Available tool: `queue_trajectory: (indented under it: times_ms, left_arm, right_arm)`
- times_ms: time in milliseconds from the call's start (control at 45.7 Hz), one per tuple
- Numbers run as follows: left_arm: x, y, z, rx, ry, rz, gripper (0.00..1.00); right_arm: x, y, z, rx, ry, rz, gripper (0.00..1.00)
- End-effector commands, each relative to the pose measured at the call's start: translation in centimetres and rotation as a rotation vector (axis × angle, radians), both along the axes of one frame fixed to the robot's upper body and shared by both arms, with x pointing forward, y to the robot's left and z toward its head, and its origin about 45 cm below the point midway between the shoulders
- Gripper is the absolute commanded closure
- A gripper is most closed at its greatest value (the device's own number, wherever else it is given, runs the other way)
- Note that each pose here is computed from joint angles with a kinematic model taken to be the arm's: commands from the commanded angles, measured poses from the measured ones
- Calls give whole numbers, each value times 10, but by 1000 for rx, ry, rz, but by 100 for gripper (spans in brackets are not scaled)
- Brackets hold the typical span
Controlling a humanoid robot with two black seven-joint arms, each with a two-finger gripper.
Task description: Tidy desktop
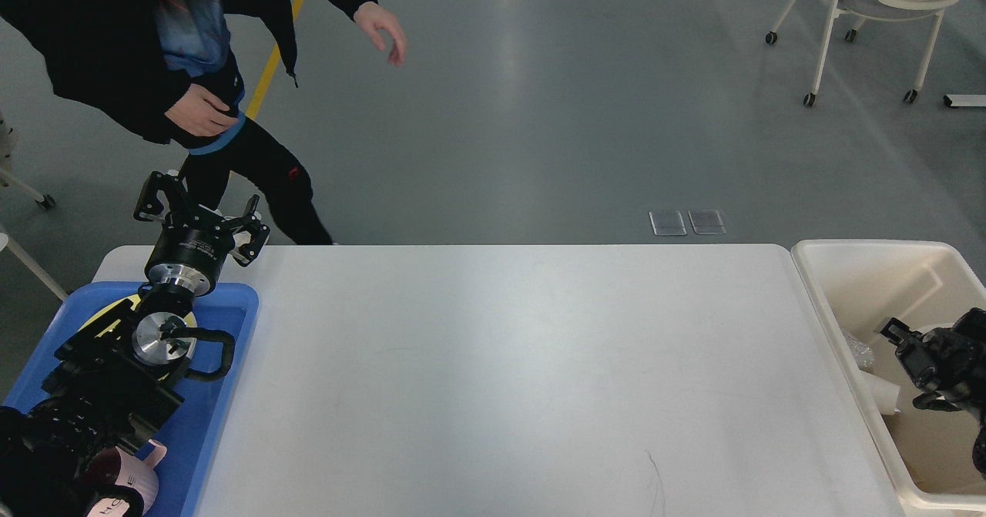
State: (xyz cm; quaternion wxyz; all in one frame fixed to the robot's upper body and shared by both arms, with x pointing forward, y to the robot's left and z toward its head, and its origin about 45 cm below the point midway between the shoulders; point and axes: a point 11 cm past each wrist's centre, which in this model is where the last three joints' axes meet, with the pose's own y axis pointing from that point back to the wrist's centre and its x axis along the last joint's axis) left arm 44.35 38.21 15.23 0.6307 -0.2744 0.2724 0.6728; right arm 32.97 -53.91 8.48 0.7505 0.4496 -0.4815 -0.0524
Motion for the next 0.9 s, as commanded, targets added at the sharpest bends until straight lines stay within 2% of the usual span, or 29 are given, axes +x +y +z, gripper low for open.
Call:
queue_trajectory:
  times_ms: [0,876]
  left_arm:
    - [0,0,0,0,-1,1,0]
    - [0,0,0,0,-1,1,0]
  right_arm:
    - [0,1,0,1,1,1,0]
    - [-2,2,-4,-3,5,3,0]
